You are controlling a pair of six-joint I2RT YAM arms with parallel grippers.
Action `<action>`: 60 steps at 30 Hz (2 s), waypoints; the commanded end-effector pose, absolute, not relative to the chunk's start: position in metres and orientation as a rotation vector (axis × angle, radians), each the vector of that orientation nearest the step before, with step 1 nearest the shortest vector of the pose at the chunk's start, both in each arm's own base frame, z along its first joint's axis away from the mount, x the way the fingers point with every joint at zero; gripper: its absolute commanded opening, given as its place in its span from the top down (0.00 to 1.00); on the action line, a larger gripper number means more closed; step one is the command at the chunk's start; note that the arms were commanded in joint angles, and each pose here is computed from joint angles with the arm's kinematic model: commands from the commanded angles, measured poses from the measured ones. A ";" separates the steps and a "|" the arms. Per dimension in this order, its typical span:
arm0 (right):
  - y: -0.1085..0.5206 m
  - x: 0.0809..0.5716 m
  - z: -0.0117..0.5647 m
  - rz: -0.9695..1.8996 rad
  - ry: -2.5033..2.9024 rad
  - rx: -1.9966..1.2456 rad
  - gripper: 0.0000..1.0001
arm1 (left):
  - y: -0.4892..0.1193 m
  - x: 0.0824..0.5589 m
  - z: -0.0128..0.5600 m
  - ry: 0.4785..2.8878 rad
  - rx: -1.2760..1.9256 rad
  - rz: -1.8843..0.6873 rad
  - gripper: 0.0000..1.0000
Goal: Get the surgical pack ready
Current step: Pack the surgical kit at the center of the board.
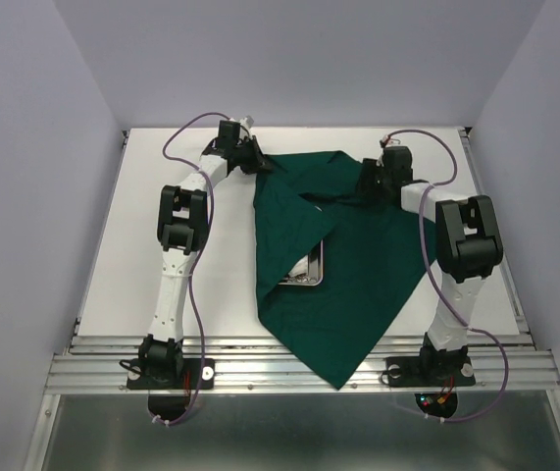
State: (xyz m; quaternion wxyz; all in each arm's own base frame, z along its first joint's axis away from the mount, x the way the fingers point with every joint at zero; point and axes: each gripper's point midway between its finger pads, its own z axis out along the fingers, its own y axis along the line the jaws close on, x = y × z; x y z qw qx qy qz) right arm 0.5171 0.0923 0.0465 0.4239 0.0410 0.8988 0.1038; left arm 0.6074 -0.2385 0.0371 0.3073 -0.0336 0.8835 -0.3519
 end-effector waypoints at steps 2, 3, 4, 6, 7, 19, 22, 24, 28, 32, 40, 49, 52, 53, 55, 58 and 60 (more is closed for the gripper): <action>0.094 0.560 0.154 0.329 2.016 0.195 0.30 | -0.240 0.608 0.102 2.249 -0.044 -0.947 1.00; 0.099 0.565 0.160 0.359 2.003 0.204 0.30 | -0.240 0.608 0.103 2.246 -0.043 -0.947 1.00; 0.103 0.571 0.153 0.383 2.011 0.213 0.30 | -0.241 0.609 0.105 2.242 -0.040 -0.947 1.00; 0.131 0.587 0.170 0.454 1.979 0.201 0.32 | -0.242 0.609 0.105 2.241 -0.039 -0.955 1.00; 0.140 0.593 0.169 0.466 1.984 0.194 0.34 | -0.243 0.610 0.107 2.237 -0.035 -0.960 1.00; 0.191 0.657 0.093 0.638 2.125 0.343 0.37 | -0.244 0.606 0.095 2.270 -0.024 -0.956 1.00; 0.199 0.661 0.082 0.686 2.142 0.357 0.36 | -0.244 0.606 0.094 2.270 -0.024 -0.963 1.00; 0.200 0.661 0.076 0.697 2.150 0.376 0.36 | -0.245 0.606 0.092 2.273 -0.024 -0.965 1.00; 0.203 0.661 0.063 0.719 2.159 0.395 0.35 | -0.245 0.606 0.092 2.273 -0.021 -0.967 1.00; 0.214 0.664 0.054 0.799 2.161 0.396 0.38 | -0.245 0.606 0.090 2.275 -0.019 -0.970 1.00; 0.233 0.665 0.056 0.907 2.129 0.372 0.46 | -0.246 0.606 0.088 2.276 -0.016 -0.977 1.00; 0.244 0.685 0.124 0.957 1.953 0.316 0.99 | -0.245 0.605 0.095 2.271 0.002 -0.965 1.00; 0.242 0.691 0.163 1.004 1.849 0.290 0.99 | -0.245 0.606 0.100 2.261 0.011 -0.961 1.00; 0.243 0.693 0.176 1.016 1.809 0.274 0.99 | -0.244 0.606 0.102 2.258 0.014 -0.960 1.00; 0.244 0.692 0.201 1.036 1.756 0.254 0.99 | -0.243 0.607 0.107 2.249 0.021 -0.955 1.00; 0.245 0.689 0.232 1.064 1.689 0.224 0.99 | -0.240 0.607 0.114 2.238 0.023 -0.951 1.00; 0.247 0.687 0.244 1.081 1.668 0.210 0.99 | -0.236 0.609 0.121 2.226 0.024 -0.948 1.00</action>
